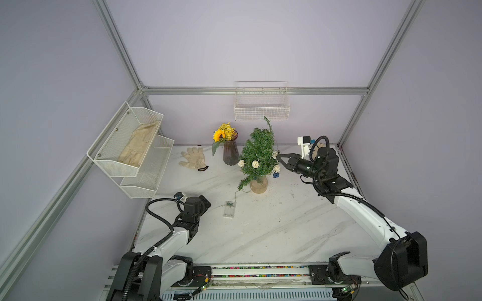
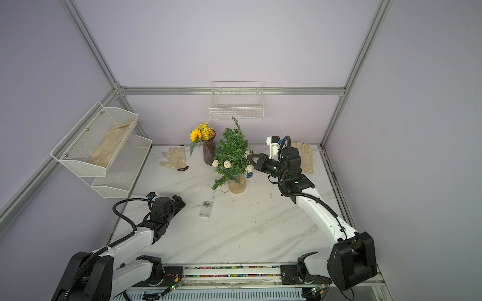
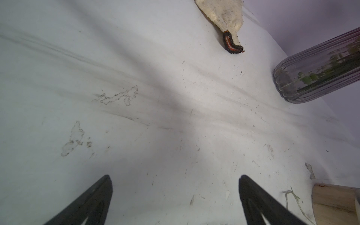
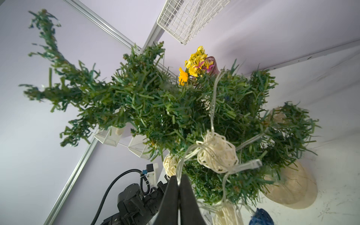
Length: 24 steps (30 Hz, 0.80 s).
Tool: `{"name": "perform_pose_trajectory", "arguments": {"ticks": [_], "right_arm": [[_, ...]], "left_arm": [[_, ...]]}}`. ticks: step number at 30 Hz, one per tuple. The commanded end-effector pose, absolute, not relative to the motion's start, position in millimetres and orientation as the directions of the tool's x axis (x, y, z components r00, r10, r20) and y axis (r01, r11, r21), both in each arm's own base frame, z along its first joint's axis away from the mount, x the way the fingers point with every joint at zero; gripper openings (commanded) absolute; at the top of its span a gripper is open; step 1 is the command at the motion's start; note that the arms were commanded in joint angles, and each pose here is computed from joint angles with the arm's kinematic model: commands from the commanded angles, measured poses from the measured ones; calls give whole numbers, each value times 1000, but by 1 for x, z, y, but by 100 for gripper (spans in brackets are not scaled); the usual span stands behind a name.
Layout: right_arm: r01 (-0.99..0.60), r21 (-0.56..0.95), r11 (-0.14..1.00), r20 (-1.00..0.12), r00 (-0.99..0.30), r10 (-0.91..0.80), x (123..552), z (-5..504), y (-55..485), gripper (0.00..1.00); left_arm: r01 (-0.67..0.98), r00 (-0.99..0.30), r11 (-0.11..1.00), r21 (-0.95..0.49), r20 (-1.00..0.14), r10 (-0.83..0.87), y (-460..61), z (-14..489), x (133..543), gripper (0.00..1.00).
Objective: Remove string lights from the small christmas tree
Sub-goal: Remove the light string from the Christmas tree.
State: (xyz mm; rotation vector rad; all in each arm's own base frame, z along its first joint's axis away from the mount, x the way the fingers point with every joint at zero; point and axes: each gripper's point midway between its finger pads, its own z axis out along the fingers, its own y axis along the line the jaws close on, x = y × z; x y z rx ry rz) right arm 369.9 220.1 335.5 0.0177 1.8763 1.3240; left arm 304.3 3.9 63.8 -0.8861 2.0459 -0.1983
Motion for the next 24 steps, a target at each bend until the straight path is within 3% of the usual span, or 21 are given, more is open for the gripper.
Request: {"name": "perform_pose_trajectory", "arguments": {"ticks": [1,10,24], "right_arm": [[-451,810,376,-585,-672,455,368,346,229,11],[-439,805,399,-589,-670,452,373,337,232,17],[-418,799,433,-594,-663,455,375,325,245,35]], "left_arm": [[-478,-292,724,-498,-687,-666,4,98,326,100],[-478,-292,723,-498,-687,-666,4,98,327,100],[-479,-291,723,-497,-687,-666,5,98,326,100]]}}
